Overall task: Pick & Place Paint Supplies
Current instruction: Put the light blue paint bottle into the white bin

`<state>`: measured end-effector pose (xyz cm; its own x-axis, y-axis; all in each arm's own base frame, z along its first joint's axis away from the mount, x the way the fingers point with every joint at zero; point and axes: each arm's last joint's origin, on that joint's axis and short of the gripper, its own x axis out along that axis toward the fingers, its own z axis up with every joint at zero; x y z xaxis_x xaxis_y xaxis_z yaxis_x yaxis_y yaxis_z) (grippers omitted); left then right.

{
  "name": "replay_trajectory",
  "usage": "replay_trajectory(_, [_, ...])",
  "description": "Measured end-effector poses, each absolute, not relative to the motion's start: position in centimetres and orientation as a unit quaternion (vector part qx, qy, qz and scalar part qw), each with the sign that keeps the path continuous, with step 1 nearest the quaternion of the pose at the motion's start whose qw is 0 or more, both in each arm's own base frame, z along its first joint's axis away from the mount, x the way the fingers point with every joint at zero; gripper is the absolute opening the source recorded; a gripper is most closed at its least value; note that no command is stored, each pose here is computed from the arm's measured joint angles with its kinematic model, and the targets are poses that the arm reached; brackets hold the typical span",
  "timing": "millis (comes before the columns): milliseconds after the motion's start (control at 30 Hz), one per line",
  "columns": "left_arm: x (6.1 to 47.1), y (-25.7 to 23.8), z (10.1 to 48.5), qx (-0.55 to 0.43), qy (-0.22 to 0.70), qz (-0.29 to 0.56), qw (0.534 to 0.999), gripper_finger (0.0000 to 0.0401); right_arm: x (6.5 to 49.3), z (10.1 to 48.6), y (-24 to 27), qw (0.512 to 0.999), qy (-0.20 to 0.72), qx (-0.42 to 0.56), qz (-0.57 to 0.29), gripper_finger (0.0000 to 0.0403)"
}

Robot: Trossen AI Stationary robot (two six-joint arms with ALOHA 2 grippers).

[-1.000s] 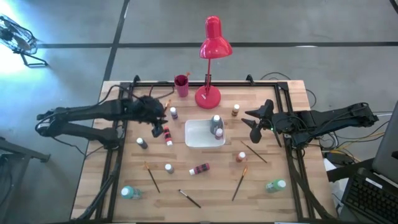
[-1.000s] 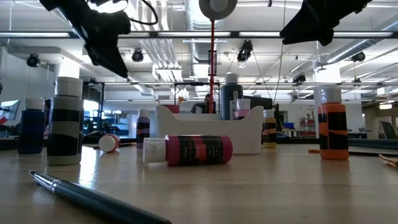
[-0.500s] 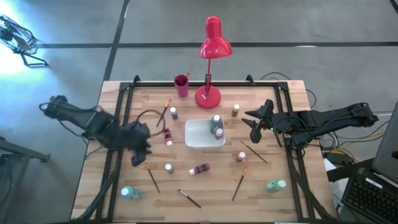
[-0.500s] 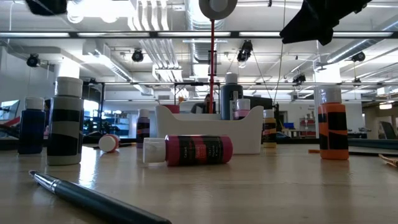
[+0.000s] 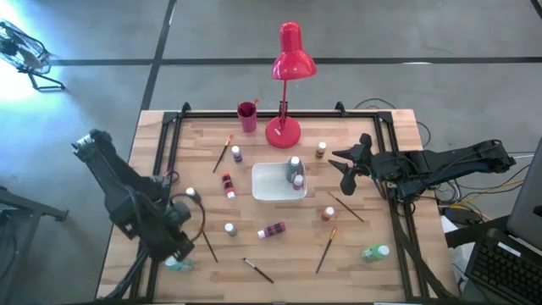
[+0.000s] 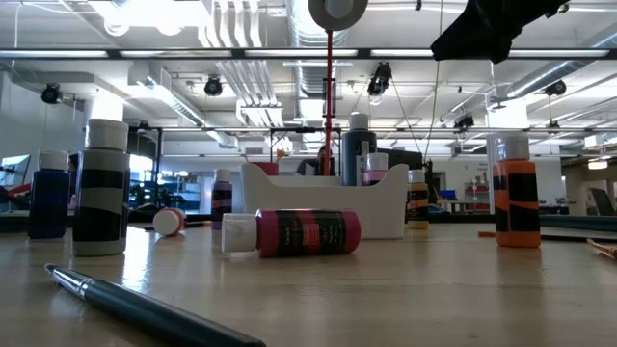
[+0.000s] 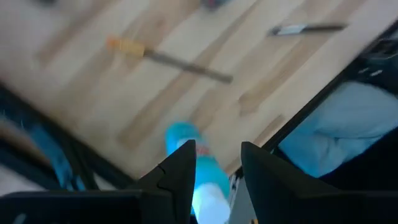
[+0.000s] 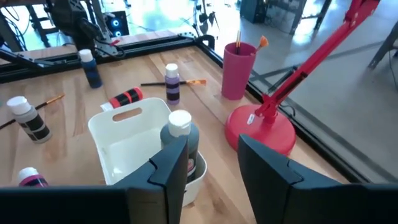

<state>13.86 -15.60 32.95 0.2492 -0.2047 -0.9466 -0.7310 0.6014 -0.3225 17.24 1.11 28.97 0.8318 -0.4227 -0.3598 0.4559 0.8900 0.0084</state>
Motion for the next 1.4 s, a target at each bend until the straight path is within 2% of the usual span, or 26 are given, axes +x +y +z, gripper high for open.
replay_trajectory(167, [14.6,-17.6,31.3,-0.409,0.645,0.225,0.605,0.0133,17.4,29.4,1.0,0.96,0.162,0.024,-0.228,0.0156])
replay_trajectory(300, [15.1,-18.5,30.8,-0.409,0.664,0.235,0.581,0.0133,17.6,29.6,0.6,0.96,0.153,0.009,-0.233,0.017])
replay_trajectory(567, [15.4,-18.7,32.5,-0.432,0.641,0.231,0.591,0.0138,17.6,29.7,-0.3,0.955,0.152,0.002,-0.254,0.0194])
replay_trajectory(767, [14.1,-17.3,32.8,-0.405,0.653,0.294,0.569,0.0166,17.6,29.7,-0.3,0.955,0.156,0.003,-0.251,0.0203])
replay_trajectory(1033, [14.5,-17.9,32.9,-0.433,0.646,0.271,0.567,0.0212,17.6,29.6,-0.3,0.957,0.157,0.006,-0.243,0.0191])
replay_trajectory(1400, [14.7,-19.0,32.2,-0.428,0.654,0.272,0.561,0.0215,17.6,29.6,-0.3,0.957,0.157,0.008,-0.242,0.0185])
